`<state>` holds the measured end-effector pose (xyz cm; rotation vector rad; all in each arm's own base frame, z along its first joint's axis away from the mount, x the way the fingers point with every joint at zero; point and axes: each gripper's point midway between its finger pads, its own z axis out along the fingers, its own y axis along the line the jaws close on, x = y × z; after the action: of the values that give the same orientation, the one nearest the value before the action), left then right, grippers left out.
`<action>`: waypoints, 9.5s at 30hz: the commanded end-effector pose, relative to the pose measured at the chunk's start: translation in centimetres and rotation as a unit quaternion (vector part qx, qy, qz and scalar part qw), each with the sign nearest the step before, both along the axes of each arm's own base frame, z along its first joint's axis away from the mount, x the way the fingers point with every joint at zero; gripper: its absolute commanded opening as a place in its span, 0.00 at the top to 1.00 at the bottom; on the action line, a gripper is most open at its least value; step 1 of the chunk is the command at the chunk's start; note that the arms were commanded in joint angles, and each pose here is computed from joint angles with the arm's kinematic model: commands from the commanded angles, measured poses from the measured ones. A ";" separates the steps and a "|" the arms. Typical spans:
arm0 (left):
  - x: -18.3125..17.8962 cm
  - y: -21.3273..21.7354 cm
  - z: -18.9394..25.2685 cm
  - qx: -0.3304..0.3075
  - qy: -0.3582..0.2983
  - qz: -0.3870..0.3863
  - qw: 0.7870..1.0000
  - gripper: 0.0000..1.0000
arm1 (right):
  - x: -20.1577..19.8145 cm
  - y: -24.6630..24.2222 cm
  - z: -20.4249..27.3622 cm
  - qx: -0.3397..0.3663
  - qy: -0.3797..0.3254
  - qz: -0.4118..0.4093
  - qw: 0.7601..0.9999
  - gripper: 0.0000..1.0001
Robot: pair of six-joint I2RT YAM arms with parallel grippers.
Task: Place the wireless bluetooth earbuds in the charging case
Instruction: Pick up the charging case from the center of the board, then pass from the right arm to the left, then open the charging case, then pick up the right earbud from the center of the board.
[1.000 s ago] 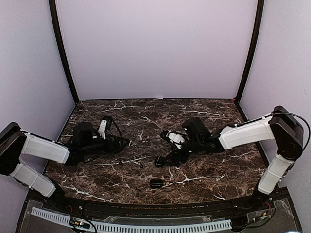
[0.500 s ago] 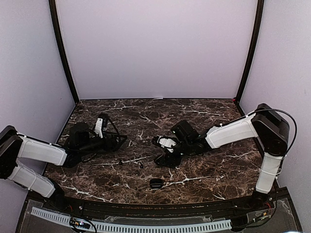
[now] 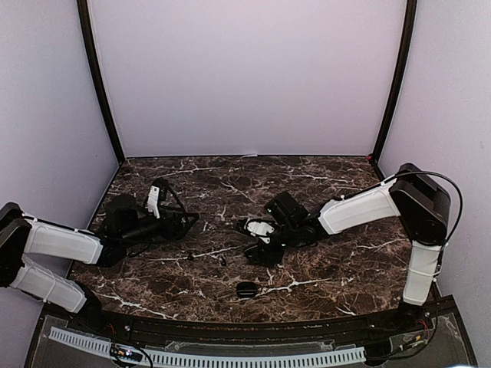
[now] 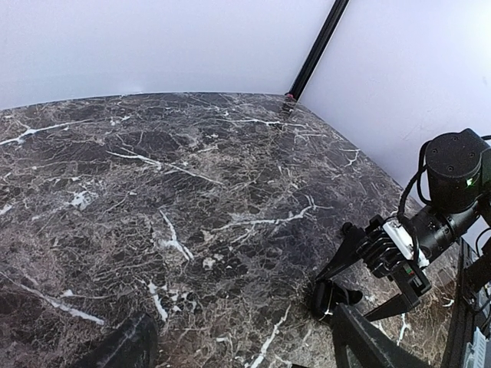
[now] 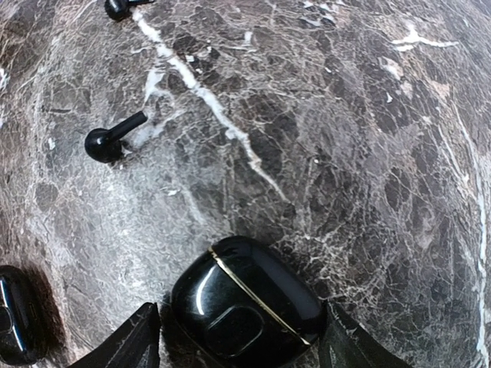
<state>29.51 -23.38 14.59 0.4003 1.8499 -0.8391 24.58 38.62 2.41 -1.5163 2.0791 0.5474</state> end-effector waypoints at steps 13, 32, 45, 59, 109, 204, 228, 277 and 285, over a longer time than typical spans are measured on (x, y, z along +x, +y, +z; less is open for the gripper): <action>-0.6 -1.7 0.4 -0.011 -0.002 -0.056 0.998 0.14 | -3.6 -1.4 2.5 0.038 0.019 0.017 0.999 0.38; -0.8 -2.3 0.2 -0.012 0.006 -0.076 0.997 0.17 | -1.8 0.6 1.0 0.028 0.000 -0.023 0.999 0.28; -0.9 -2.5 0.3 -0.016 0.009 -0.081 0.997 0.18 | -1.2 1.1 0.6 0.032 -0.014 -0.028 0.999 0.50; -4.5 -7.0 0.9 -0.076 0.061 -0.256 0.962 0.26 | -1.7 1.2 5.4 0.057 -0.122 -0.028 0.990 0.57; -8.1 -11.5 -0.2 -0.103 0.133 -0.374 0.912 0.64 | -4.5 5.1 12.5 0.121 -0.308 -0.009 0.944 0.51; -11.7 -13.6 3.8 -0.053 0.004 -0.406 0.912 0.73 | 0.2 -2.6 13.3 0.415 0.159 -0.004 0.896 0.31; -12.1 -9.7 3.5 -0.029 -0.141 -0.328 0.934 0.72 | 9.0 -19.2 15.3 0.393 -0.036 -0.431 0.812 0.48; -12.6 -8.8 4.8 -0.032 -0.168 -0.321 0.931 0.70 | 9.0 -13.8 1.5 -0.023 0.143 -0.493 0.858 0.62; -12.7 -8.9 4.8 -0.033 -0.167 -0.324 0.931 0.70 | 9.1 -13.1 1.4 -0.026 0.150 -0.489 0.859 0.67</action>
<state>17.14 -32.34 18.47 1.0710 1.4134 -1.1846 33.04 24.75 3.12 -0.2289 2.7504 0.3257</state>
